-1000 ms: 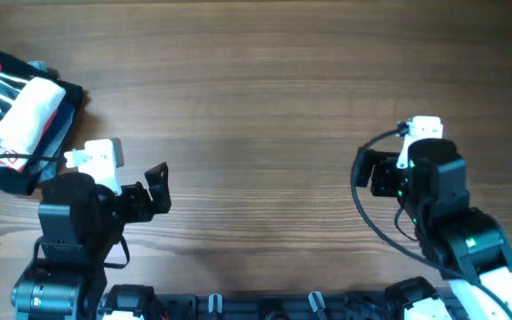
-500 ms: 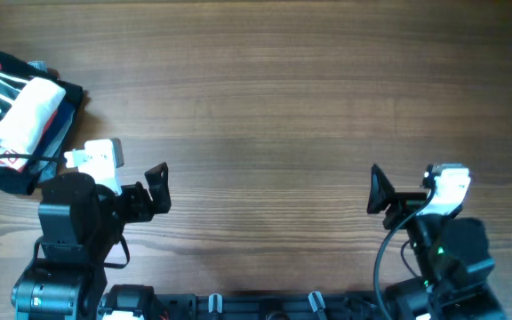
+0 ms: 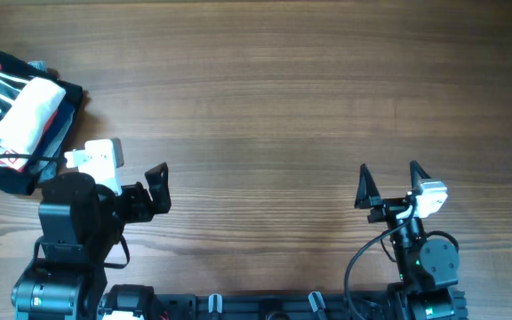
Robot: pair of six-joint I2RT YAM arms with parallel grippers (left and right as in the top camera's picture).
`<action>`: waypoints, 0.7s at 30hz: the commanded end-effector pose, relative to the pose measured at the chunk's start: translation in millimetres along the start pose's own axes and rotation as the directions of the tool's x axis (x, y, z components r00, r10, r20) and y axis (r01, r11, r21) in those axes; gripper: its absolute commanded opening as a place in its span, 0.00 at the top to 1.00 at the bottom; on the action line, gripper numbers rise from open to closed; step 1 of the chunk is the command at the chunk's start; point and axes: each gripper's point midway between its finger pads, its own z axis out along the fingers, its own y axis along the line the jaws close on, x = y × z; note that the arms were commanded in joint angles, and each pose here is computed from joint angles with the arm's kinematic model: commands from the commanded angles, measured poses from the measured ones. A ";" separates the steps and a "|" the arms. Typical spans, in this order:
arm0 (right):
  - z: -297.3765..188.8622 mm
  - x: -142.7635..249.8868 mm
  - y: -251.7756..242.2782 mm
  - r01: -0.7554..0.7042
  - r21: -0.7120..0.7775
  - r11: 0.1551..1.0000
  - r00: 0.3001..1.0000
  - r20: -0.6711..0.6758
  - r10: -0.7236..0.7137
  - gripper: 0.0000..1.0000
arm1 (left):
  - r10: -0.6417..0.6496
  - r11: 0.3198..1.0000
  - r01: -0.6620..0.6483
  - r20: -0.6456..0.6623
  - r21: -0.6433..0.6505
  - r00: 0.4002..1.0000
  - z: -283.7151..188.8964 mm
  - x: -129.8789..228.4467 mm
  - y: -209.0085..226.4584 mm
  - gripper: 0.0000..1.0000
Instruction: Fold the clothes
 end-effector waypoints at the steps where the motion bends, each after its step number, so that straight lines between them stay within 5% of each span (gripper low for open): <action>1: -1.1 -0.8 10.8 0.124 -0.064 0.990 0.992 0.011 -0.123 0.00 | 0.008 1.000 -0.008 0.003 -0.009 1.000 0.4 0.6 1.4 0.00; 21: -1.0 -1.0 11.4 0.099 -0.067 0.993 0.995 0.010 -0.099 0.00 | 0.008 1.000 -0.008 0.003 -0.009 1.000 0.4 0.6 1.4 0.00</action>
